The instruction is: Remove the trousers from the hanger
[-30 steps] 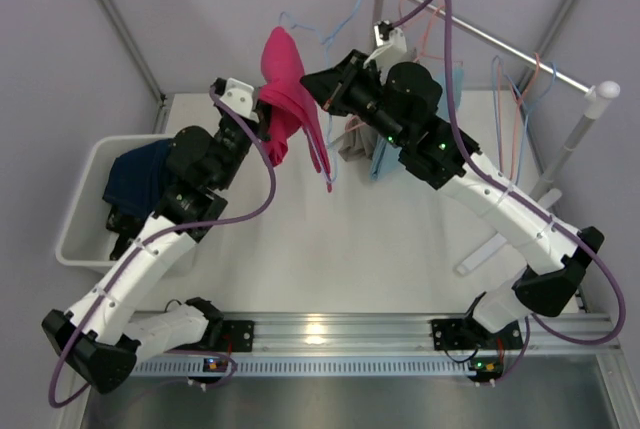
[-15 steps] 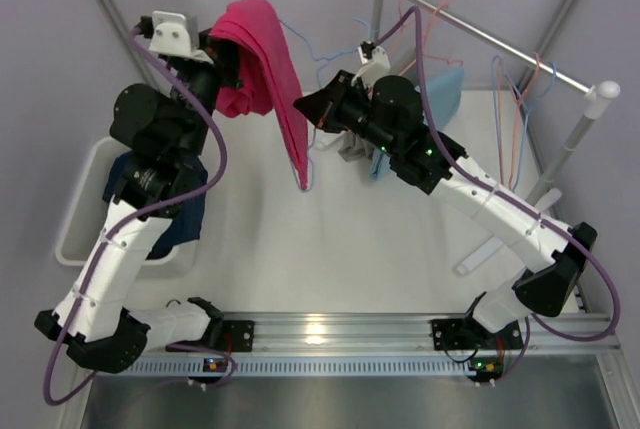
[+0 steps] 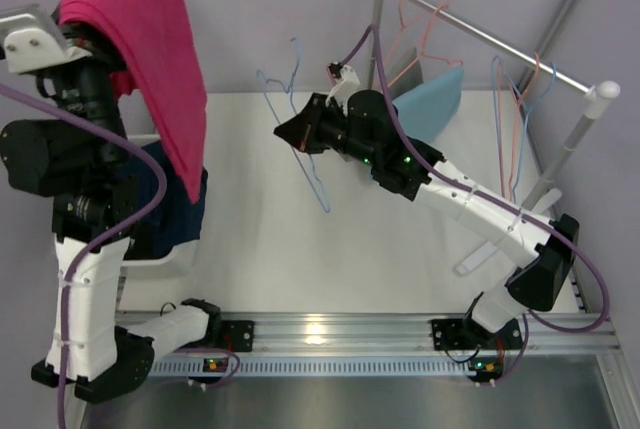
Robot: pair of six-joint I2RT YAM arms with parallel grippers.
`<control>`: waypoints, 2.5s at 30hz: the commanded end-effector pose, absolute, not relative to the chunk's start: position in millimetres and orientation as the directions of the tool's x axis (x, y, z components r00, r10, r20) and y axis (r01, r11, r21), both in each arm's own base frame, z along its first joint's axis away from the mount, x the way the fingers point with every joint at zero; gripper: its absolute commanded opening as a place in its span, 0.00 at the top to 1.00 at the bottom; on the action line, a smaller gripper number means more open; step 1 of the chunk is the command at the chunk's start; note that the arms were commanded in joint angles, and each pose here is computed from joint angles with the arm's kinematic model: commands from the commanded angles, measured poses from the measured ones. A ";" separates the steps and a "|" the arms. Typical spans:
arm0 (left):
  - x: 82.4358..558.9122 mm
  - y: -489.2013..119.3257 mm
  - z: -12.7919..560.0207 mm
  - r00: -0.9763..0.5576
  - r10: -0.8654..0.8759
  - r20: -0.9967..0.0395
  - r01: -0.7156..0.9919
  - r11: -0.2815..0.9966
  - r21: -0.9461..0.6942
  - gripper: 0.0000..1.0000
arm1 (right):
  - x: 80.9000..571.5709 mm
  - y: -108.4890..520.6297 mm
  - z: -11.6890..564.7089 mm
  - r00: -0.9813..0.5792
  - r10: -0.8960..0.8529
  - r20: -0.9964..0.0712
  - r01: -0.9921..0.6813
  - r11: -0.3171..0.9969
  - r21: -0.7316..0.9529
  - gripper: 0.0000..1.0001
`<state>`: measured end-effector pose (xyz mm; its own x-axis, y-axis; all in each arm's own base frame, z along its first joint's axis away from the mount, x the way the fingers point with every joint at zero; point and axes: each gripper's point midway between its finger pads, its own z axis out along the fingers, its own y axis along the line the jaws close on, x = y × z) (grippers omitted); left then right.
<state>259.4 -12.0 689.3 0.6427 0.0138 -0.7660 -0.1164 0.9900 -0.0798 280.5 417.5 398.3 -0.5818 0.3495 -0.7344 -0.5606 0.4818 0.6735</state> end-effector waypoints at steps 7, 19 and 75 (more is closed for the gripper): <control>100.9 106.7 693.8 0.693 0.358 -0.626 -0.596 0.774 -0.217 1.00 | 248.1 434.4 459.0 -0.540 0.371 -0.755 -0.690 0.319 0.650 1.00; 92.3 160.1 540.7 0.216 0.516 -0.829 -0.918 0.397 0.008 1.00 | 231.9 437.5 474.3 -0.568 0.337 -0.751 -0.716 0.248 0.653 1.00; 279.4 72.5 466.2 0.103 -0.025 -0.994 -0.281 0.958 -0.053 0.01 | 255.0 127.1 452.5 -0.230 0.638 -0.735 -0.142 0.725 0.674 1.00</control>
